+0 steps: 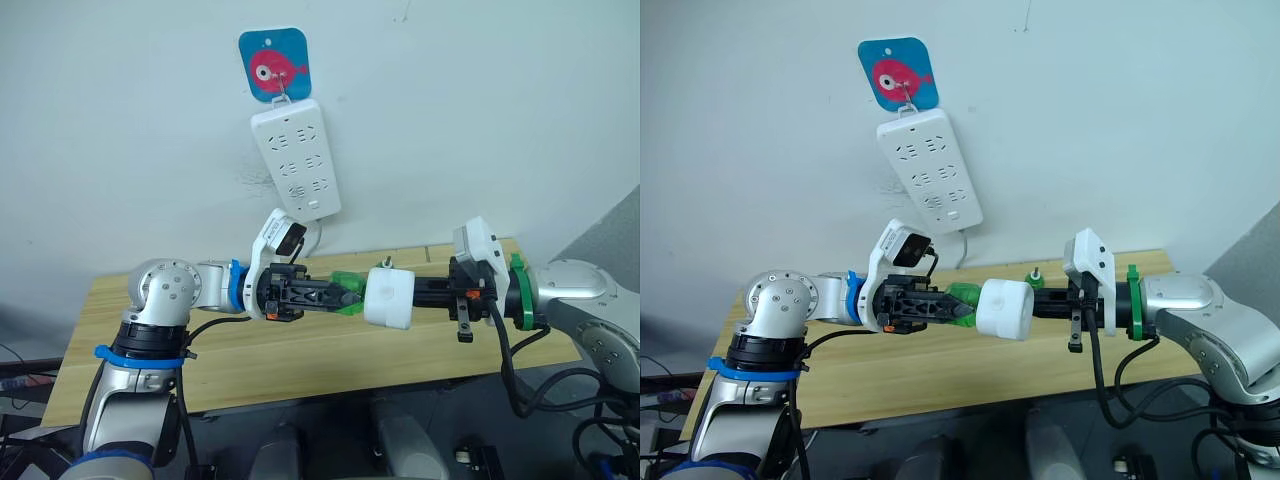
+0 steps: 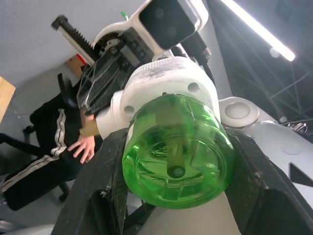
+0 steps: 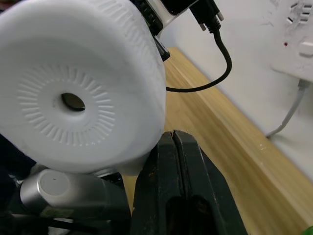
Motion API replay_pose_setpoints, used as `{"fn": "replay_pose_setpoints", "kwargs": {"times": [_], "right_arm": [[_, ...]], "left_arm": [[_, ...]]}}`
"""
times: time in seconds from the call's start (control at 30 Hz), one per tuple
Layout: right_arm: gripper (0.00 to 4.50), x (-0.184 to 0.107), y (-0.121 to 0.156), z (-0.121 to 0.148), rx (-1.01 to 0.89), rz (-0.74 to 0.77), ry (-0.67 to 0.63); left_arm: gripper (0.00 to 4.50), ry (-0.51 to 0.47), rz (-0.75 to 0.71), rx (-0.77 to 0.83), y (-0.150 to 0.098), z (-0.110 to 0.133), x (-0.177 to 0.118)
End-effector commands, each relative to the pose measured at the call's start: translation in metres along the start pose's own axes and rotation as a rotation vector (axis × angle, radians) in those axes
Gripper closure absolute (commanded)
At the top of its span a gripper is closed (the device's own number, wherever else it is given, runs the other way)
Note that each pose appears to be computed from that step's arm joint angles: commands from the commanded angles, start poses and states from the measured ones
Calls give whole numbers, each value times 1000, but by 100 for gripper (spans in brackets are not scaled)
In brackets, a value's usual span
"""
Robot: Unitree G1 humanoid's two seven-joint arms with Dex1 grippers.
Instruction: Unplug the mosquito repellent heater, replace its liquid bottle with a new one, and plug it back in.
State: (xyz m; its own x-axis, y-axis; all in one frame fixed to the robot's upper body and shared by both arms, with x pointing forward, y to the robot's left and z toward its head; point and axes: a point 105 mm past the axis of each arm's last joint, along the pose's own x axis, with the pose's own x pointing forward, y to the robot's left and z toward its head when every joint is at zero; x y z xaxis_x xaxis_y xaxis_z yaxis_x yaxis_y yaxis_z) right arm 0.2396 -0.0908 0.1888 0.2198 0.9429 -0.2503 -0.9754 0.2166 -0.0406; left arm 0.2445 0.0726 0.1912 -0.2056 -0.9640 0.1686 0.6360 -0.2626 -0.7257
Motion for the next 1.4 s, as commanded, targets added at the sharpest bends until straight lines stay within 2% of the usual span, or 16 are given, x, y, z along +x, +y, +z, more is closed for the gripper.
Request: {"fn": "replay_pose_setpoints", "kwargs": {"times": [0.03, 0.4, 0.97, 1.13, 1.27, 1.37, 1.4], "right_arm": [[450, 9, 33, 11, -3, 151, -44], [450, 8, 49, 17, 120, 211, -68], [450, 8, 57, 23, 185, 258, -63], [450, 8, 42, 1, 139, 131, 58], [450, -10, 8, -29, 29, -61, 186], [395, -38, -19, -47, -121, -180, 308], [364, -47, -22, -51, -146, -192, 339]], "left_arm": [[225, -63, 10, 55, -3, 14, -2], [225, -111, 47, 61, 2, 21, -2], [225, -113, 64, 67, 4, 20, -2], [225, -113, 48, 64, 2, 21, -1], [225, -109, 45, 72, -2, 22, -1], [225, -115, 72, 108, -1, 24, -3], [225, -111, 89, 132, -1, 24, -4]]}}
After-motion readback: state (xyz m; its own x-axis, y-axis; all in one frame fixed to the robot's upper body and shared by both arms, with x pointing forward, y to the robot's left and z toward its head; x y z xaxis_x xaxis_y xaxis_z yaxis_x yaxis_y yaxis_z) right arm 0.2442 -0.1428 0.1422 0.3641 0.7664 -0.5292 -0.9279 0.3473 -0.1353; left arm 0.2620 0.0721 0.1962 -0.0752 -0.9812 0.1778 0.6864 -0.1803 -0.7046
